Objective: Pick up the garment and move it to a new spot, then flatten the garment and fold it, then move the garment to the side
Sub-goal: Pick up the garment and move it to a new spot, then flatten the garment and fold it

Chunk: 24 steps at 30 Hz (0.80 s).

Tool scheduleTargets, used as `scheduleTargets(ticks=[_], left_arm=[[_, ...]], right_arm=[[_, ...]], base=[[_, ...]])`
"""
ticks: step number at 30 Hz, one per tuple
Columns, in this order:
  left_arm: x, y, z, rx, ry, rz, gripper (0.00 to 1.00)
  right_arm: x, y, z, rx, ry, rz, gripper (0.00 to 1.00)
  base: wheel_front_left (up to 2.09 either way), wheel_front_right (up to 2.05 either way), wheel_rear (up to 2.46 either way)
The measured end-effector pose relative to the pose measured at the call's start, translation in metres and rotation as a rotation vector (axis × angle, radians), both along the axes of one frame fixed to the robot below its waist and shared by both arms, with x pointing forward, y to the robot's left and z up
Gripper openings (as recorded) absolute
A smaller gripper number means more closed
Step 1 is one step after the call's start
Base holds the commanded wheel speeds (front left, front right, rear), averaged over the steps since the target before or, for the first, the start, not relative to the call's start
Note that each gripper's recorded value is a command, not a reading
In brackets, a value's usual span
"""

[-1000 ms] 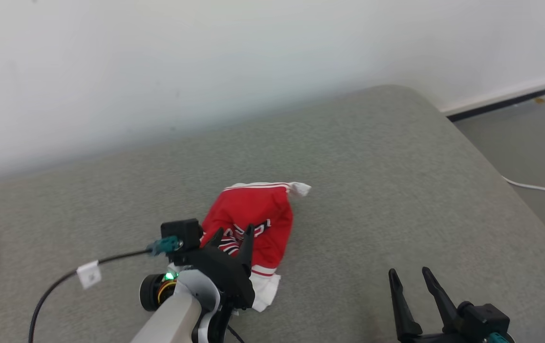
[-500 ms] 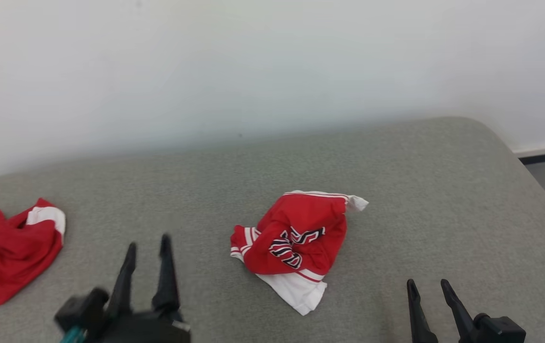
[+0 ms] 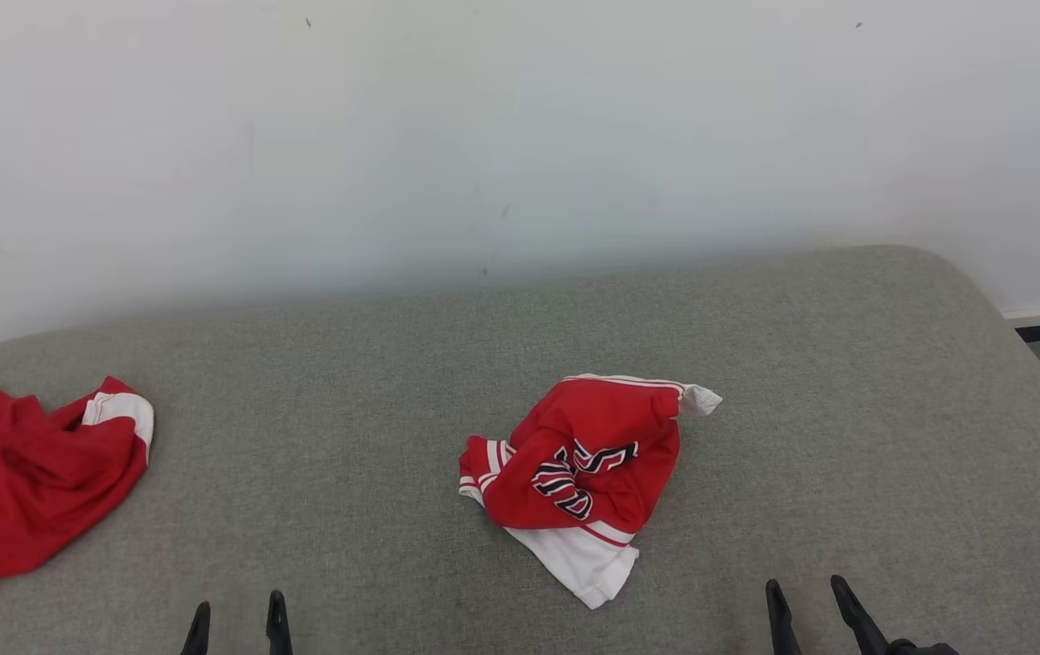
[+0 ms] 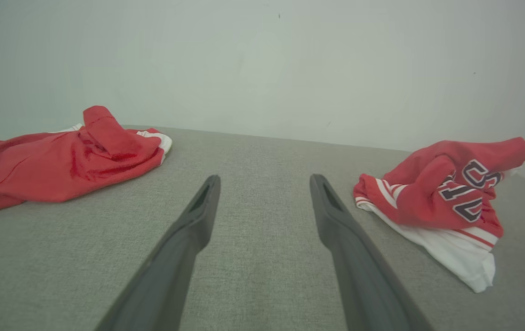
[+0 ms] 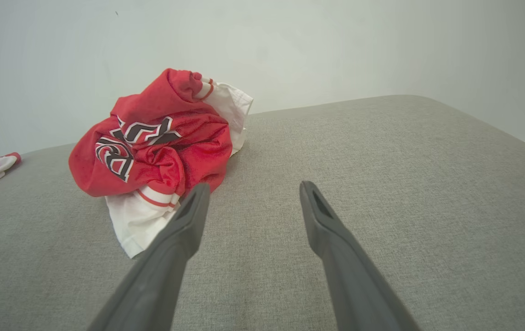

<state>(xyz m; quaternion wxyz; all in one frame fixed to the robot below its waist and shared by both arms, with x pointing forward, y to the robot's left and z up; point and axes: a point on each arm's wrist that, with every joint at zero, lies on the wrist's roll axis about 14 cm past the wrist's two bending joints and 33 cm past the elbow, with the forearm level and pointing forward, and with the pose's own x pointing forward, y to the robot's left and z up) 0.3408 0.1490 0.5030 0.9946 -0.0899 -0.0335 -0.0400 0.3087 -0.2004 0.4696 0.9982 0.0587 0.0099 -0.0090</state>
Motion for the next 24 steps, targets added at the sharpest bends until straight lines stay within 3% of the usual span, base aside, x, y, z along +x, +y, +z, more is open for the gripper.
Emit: scheduleTargets(ticks=[24], left_arm=[[-0.014,0.016,-0.027,0.028,0.083,0.03,1.0]], right_arm=[[-0.006,-0.007,-0.002,-0.027,0.006,-0.01,1.0]], base=[[0.0,0.0,0.0]])
